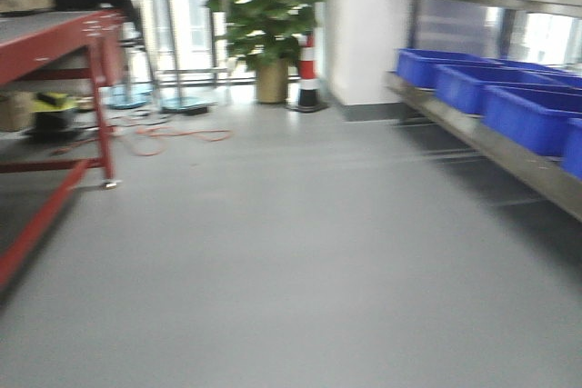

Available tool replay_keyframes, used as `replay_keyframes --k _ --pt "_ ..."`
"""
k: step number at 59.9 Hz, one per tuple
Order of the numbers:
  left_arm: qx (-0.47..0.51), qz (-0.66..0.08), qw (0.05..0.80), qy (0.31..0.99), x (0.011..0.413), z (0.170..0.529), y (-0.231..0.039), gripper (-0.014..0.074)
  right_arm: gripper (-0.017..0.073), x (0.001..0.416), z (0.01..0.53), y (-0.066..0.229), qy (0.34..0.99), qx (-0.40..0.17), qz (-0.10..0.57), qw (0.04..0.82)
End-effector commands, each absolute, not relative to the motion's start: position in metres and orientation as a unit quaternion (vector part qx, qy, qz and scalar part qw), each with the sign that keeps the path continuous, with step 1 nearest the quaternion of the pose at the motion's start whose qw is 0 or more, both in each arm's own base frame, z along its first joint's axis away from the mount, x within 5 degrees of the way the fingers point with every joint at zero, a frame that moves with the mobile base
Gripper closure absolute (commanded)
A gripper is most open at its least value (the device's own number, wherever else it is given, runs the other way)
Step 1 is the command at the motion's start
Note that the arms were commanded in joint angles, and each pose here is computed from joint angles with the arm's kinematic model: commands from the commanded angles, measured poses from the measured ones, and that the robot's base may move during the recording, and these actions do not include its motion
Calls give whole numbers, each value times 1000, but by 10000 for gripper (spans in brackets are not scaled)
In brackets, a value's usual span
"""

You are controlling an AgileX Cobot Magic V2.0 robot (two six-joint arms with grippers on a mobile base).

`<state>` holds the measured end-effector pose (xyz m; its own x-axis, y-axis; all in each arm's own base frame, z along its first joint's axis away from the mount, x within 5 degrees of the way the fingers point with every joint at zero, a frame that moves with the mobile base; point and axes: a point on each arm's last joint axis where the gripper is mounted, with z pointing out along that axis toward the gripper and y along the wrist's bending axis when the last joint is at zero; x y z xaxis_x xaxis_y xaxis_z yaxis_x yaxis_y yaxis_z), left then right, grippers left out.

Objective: Place cylindrical capacitor in blue bin on shelf
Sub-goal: 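Drive the base to the steel shelf of blue bins, holding both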

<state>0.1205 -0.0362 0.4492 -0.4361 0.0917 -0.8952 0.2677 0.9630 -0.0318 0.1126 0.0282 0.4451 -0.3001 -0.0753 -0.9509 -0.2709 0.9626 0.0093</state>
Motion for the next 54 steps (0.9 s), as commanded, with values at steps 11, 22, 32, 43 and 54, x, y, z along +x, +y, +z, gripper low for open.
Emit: replay_keyframes --k 11,22,32,43,54 --pt "110 -89 532 835 120 453 -37 704 690 111 447 28 794 -107 81 593" --pt "110 -89 532 835 120 453 -37 704 690 111 447 28 794 -107 81 593" --pt "110 -89 532 835 120 453 -37 704 690 111 447 28 794 -107 81 593" --pt "110 -89 532 835 120 453 -37 704 690 111 447 28 794 -107 81 593" --pt "110 -89 532 835 120 453 -37 704 690 111 447 28 794 -107 81 593"
